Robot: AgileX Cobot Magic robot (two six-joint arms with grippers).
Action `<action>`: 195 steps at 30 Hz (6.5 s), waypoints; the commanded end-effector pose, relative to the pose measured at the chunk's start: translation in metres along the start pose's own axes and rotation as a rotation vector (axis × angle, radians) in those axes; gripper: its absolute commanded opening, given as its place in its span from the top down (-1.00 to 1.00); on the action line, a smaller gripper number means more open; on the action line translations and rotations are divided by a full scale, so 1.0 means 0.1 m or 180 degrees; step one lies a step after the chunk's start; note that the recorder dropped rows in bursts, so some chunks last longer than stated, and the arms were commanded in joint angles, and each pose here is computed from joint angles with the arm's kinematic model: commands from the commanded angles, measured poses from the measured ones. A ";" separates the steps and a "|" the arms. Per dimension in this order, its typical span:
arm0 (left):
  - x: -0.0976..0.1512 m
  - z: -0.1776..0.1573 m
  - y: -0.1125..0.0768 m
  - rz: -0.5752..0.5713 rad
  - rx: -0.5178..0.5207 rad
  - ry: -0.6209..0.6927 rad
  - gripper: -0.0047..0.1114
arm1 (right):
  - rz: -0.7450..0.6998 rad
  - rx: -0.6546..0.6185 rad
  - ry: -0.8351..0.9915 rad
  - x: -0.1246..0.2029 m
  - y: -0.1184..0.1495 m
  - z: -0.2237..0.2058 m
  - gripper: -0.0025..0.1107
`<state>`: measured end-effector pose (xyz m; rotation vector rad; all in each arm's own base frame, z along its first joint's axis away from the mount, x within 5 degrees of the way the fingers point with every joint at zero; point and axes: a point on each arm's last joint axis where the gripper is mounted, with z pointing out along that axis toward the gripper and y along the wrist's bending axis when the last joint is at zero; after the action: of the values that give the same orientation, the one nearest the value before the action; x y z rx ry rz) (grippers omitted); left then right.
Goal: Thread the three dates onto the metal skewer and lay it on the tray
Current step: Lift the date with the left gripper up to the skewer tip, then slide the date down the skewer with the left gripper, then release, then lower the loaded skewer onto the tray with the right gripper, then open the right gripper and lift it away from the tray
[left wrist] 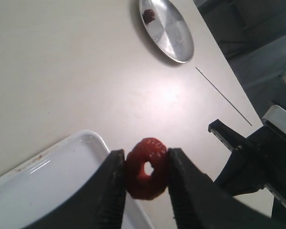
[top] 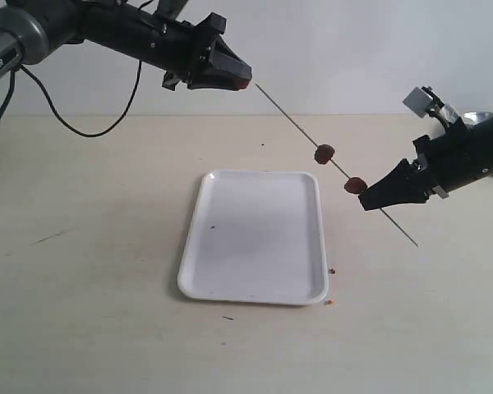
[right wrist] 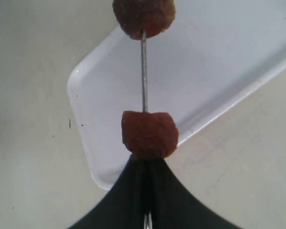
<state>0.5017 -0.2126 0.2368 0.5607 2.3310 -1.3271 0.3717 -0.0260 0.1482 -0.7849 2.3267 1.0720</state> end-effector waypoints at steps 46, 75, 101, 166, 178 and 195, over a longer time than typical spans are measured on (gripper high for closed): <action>0.29 0.74 -0.74 0.0505 0.0350 0.0429 0.39 | 0.0071 -0.0052 -0.0731 -0.23 0.03 -0.06 0.96; 0.10 0.34 -0.43 0.0347 0.0098 0.0223 -0.26 | 0.0268 0.0034 -0.0807 -0.24 -0.01 -0.06 0.96; -0.22 -0.90 -1.03 0.1051 -0.1814 -0.0083 0.92 | 0.1996 0.0600 -0.0368 -0.60 0.78 1.42 0.96; 1.60 -2.38 -2.26 0.1215 -0.2088 -0.1095 0.92 | 0.2292 0.1348 -0.0326 -0.29 1.11 1.65 0.14; 1.70 -2.50 -2.48 0.1366 -0.1881 -0.1285 0.92 | 0.2398 0.1928 0.0055 -0.17 1.10 1.52 0.21; 3.16 -2.32 -1.65 0.1230 -0.2215 -0.2505 0.92 | 0.0312 0.2034 -0.1373 -0.65 2.51 -0.26 0.96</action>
<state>0.1256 -0.0506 0.3088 0.2515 1.7799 -0.4101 0.2702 0.1156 0.3223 -0.1472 2.2286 0.4117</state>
